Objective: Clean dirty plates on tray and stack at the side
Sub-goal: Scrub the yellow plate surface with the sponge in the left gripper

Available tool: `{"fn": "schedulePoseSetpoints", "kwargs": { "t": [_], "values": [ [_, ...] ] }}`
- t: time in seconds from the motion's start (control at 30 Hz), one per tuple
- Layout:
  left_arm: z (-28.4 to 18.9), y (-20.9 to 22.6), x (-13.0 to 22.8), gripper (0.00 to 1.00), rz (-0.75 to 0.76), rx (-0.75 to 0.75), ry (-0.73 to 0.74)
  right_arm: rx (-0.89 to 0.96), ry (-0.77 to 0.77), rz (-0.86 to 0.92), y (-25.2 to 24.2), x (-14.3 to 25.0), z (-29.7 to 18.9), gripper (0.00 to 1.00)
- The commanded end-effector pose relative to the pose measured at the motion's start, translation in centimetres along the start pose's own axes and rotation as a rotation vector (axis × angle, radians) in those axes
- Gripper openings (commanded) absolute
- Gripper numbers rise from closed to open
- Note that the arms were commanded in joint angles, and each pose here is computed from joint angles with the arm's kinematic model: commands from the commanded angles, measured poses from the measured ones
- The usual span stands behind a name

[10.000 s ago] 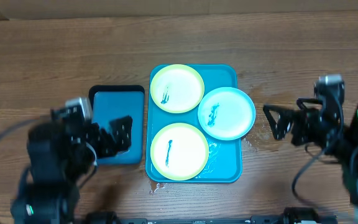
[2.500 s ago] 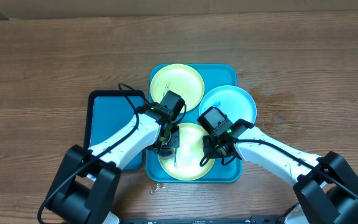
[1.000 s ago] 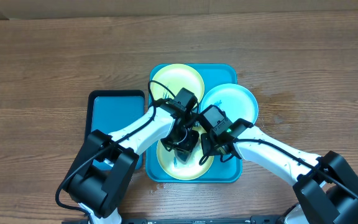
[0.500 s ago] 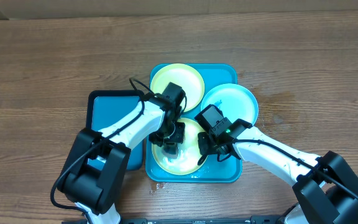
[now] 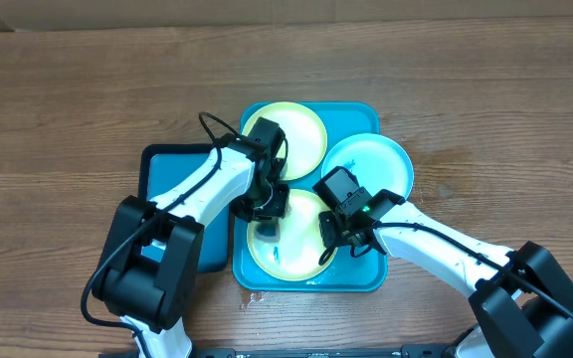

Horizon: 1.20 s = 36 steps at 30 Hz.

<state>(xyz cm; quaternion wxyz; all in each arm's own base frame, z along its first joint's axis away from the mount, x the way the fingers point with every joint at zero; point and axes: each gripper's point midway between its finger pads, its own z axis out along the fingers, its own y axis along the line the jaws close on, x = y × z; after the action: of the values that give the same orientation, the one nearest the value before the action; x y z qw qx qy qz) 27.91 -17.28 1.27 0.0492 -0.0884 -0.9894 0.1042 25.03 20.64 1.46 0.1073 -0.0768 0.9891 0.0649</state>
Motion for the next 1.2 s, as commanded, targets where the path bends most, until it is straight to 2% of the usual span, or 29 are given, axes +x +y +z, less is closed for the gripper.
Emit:
{"fn": "schedulePoseSetpoints", "kwargs": {
  "t": [0.0, 0.2, 0.33, 0.47, 0.7, 0.83, 1.07, 1.17],
  "values": [
    [1.0, -2.5, 1.9, 0.04, 0.05, 0.084, 0.073, 0.043, -0.026, 0.033, -0.8, -0.5, 0.1, 0.04],
    [4.1, -1.7, 5.5, 0.04, 0.028, 0.033, 0.144, 0.039, -0.032, 0.033, -0.7, -0.7, 0.1, 0.04],
    [5.4, -1.1, 6.4, 0.04, 0.011, 0.031, 0.146, 0.039, -0.032, 0.033, -0.7, -0.7, 0.1, 0.04],
    [5.5, -1.0, 6.1, 0.05, 0.003, 0.032, 0.131, 0.04, -0.031, 0.033, -0.7, -0.6, 0.1, 0.04],
    [3.6, -0.1, 3.2, 0.04, -0.064, 0.085, 0.073, 0.04, -0.031, 0.033, -0.7, -0.6, 0.1, 0.04],
    [2.0, -2.0, 3.4, 0.04, -0.001, 0.172, 0.111, 0.04, -0.031, 0.034, -0.7, -0.6, 0.1, 0.04],
    [0.5, -3.8, 4.6, 0.04, 0.056, 0.175, 0.119, 0.04, -0.03, 0.033, -0.8, -0.6, 0.1, 0.04],
    [1.3, -3.7, 5.1, 0.04, 0.055, 0.124, 0.117, 0.04, -0.031, 0.033, -0.7, -0.6, 0.1, 0.04]
  ]
}}
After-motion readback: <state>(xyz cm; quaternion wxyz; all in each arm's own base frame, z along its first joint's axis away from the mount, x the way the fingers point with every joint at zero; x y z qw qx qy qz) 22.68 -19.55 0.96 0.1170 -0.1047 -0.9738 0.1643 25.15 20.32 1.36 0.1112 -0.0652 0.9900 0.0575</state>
